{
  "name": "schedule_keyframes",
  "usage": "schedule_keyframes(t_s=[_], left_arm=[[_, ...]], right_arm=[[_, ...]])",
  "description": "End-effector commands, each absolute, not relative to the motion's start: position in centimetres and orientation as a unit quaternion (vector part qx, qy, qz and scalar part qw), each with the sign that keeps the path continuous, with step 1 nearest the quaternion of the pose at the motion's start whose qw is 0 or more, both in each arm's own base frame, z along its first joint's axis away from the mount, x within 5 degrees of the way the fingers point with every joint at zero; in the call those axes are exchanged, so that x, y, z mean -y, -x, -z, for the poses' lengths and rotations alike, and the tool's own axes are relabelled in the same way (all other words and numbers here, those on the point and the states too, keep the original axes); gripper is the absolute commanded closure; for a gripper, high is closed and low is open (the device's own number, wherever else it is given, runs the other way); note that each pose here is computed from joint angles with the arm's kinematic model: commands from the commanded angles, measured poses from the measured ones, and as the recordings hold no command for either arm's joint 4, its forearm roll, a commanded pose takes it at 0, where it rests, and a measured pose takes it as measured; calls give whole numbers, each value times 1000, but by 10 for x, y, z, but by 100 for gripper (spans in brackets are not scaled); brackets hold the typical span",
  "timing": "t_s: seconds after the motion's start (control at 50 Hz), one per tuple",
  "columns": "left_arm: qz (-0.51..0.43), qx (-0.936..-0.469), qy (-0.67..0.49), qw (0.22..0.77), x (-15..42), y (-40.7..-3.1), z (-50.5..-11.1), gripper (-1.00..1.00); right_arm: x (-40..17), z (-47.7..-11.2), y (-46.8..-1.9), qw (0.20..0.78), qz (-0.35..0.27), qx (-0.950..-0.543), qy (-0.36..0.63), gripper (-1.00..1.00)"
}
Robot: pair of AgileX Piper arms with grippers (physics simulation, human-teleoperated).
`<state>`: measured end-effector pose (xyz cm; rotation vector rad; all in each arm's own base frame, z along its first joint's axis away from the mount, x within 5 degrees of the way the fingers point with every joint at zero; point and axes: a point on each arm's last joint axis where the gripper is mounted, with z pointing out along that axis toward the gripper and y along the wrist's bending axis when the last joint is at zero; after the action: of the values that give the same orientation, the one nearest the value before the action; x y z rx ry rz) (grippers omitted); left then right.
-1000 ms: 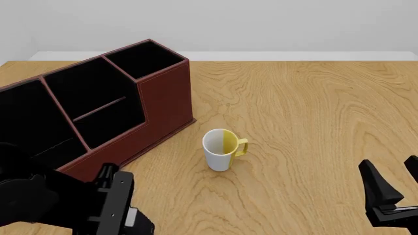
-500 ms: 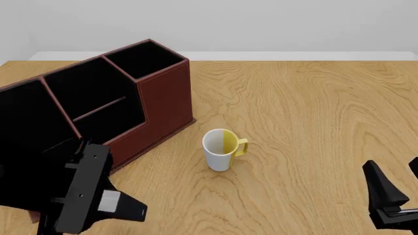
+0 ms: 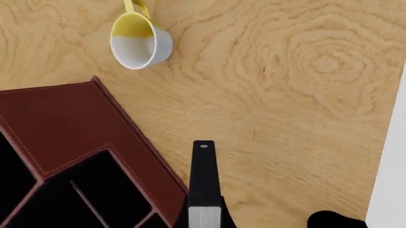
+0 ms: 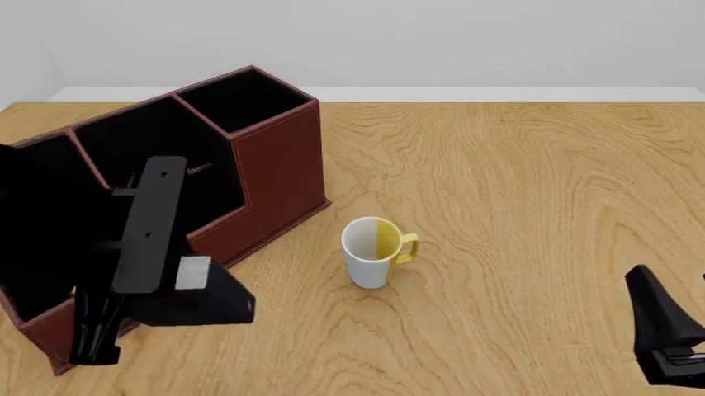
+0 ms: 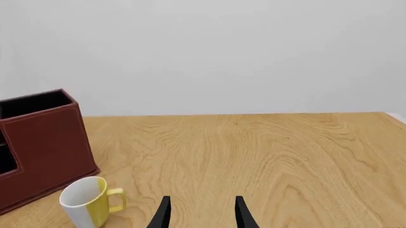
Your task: Pick up the book and place it in the front compartment of the caddy.
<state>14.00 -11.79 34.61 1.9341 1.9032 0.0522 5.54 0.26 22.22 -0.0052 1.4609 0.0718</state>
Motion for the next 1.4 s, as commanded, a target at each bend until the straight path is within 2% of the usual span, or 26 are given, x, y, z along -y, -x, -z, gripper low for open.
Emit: schedule_keyframes(t_s=[0.02, 0.22, 0.44, 0.56, 0.66, 0.7, 0.72, 0.76, 0.78, 0.88, 0.9, 0.94, 1.02, 1.4], left_arm=[[-34, -716, -666, 207, 106, -160, -349, 100], [-11, -733, -639, 235, 125, -158, -366, 100], [33, -728, -609, 314, 149, -144, -416, 100], [38, -717, -604, 347, 143, -136, -435, 100], [37, -725, -578, 373, 132, -136, -449, 100], [9, -704, -582, 407, 114, -132, -464, 100], [-5, -733, -540, 415, 103, -143, -470, 100], [-16, -705, -577, 413, 99, -130, -464, 100], [-25, -720, -552, 420, 90, -134, -468, 100], [-18, -717, -554, 423, 90, -127, -467, 100], [-29, -713, -545, 440, 82, -124, -477, 100], [-21, -719, -544, 433, 86, -125, -473, 100], [-39, -726, -516, 452, 73, -125, -484, 100], [-114, -745, -474, 455, 46, -137, -495, 100]], right_arm=[[-2, -226, -54, 748, -44, -662, -11, -100], [-1, -229, -54, 752, -51, -656, -27, -100], [-1, -232, -53, 756, -59, -651, -41, -100], [-1, -232, -53, 756, -63, -650, -45, -100], [-1, -232, -53, 757, -67, -648, -46, -100], [-1, -232, -53, 757, -69, -648, -46, -100], [-1, -232, -53, 757, -69, -648, -46, -100], [-1, -232, -53, 757, -70, -648, -45, -100], [-1, -232, -53, 757, -71, -648, -46, -100], [-1, -233, -53, 758, -72, -647, -46, -100], [-1, -233, -53, 758, -73, -646, -46, -100], [-1, -233, -53, 758, -73, -646, -46, -100], [-1, -233, -53, 759, -73, -646, -45, -100], [-1, -234, -52, 760, -70, -645, -50, -100]])
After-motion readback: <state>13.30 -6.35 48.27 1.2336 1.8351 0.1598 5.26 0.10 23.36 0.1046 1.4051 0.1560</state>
